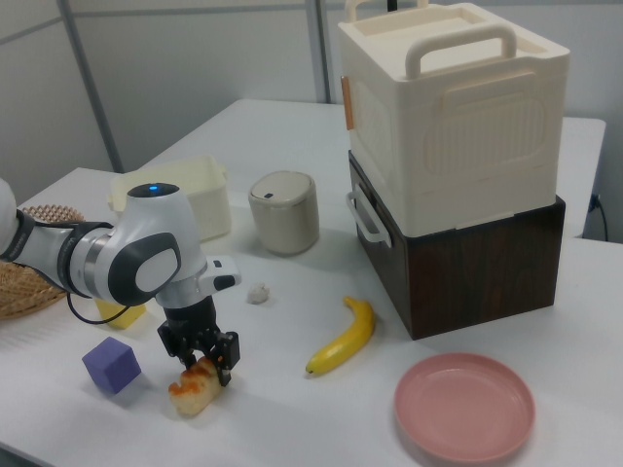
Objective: Put the bread in the basket
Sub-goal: 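Lower the gripper onto the bread roll and close on it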
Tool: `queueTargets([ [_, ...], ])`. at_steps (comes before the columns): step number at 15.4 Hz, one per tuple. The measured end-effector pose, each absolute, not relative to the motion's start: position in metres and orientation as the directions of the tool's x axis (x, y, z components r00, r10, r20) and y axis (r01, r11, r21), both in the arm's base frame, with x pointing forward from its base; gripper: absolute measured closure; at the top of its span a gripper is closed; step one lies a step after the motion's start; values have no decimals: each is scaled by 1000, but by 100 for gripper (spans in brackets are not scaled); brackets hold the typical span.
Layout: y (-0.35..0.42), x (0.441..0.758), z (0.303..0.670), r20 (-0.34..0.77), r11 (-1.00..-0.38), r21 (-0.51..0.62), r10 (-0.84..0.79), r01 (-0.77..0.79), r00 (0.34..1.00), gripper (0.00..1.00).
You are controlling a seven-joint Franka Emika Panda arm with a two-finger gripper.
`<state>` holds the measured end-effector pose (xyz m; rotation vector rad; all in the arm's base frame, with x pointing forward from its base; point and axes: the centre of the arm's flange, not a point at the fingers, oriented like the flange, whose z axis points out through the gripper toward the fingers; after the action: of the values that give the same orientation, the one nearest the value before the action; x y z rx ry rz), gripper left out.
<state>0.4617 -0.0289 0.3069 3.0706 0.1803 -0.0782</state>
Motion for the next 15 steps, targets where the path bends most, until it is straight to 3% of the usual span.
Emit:
queueTargets([
  [2,-29,462,307,-55,-991,62,115,118,992,36],
  [3,-29,462,307,-55,-991,62,114,118,992,44],
  [15,-30,461,315,-49,-991,63,113,116,992,45],
])
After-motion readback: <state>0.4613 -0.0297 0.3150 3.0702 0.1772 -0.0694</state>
